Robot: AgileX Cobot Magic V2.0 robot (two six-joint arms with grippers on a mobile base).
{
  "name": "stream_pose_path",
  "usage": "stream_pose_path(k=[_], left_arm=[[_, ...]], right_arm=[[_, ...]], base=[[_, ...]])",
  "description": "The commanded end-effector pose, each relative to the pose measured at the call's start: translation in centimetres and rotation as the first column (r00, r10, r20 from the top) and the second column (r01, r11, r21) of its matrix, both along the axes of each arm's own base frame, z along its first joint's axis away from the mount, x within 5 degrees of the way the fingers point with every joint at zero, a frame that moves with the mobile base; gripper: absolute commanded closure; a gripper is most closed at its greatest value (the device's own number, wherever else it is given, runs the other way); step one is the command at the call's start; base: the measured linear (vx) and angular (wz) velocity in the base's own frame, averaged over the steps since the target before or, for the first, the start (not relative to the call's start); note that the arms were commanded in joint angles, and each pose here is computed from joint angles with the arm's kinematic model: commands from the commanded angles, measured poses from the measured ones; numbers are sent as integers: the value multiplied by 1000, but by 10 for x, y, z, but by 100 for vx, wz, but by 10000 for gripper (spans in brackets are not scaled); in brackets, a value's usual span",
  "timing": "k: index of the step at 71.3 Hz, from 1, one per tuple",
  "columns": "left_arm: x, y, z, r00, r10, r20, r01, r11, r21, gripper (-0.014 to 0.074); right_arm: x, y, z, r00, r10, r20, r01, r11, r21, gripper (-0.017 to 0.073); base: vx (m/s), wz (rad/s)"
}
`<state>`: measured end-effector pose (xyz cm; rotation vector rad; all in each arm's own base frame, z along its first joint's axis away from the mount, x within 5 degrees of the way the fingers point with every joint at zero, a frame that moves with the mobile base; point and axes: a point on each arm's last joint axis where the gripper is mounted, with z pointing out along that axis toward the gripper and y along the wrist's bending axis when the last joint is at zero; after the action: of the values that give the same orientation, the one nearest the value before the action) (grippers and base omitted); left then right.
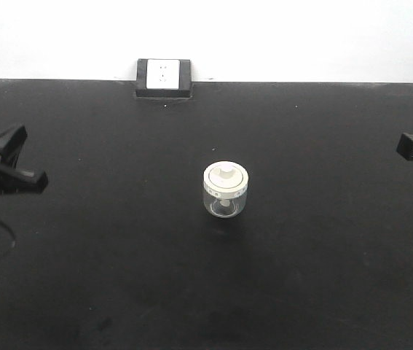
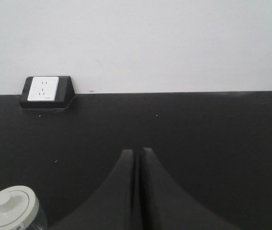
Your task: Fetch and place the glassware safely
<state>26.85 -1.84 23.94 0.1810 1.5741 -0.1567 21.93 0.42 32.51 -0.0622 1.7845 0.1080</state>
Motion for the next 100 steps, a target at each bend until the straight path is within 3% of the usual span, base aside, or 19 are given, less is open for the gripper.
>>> stream_pose_path(k=[1,25,43,57,75,85,100], left_arm=[[-13,0,13,997,2,81,0,1000,-23,591],[-69,5,17,998,57,-31,-56,998,42,591],[-118,9,22,994,104,-21,-102,991,84,591],[-154,10,7,993,120,24,-121,990,76,591],[-190,11,-36,988,132,78,-135,990,40,591],[-201,15,-40,982,175,68,-178,983,41,591],[-212,18,-45,976,209,53,-209,978,-16,591]], right_arm=[[-2,0,12,999,4,43,-4,1000,-5,559],[-2,0,12,999,0,42,1,1000,-13,559],[-2,0,12,999,0,42,1,1000,-13,559],[-2,0,12,999,0,42,1,1000,-13,559],[-2,0,12,999,0,42,1,1000,-13,559],[-2,0,12,999,0,42,1,1000,-13,559],[-1,0,12,999,0,40,1,1000,-13,559]], base=[[0,0],[0,0],[0,0],[0,0],[0,0],[0,0],[0,0]])
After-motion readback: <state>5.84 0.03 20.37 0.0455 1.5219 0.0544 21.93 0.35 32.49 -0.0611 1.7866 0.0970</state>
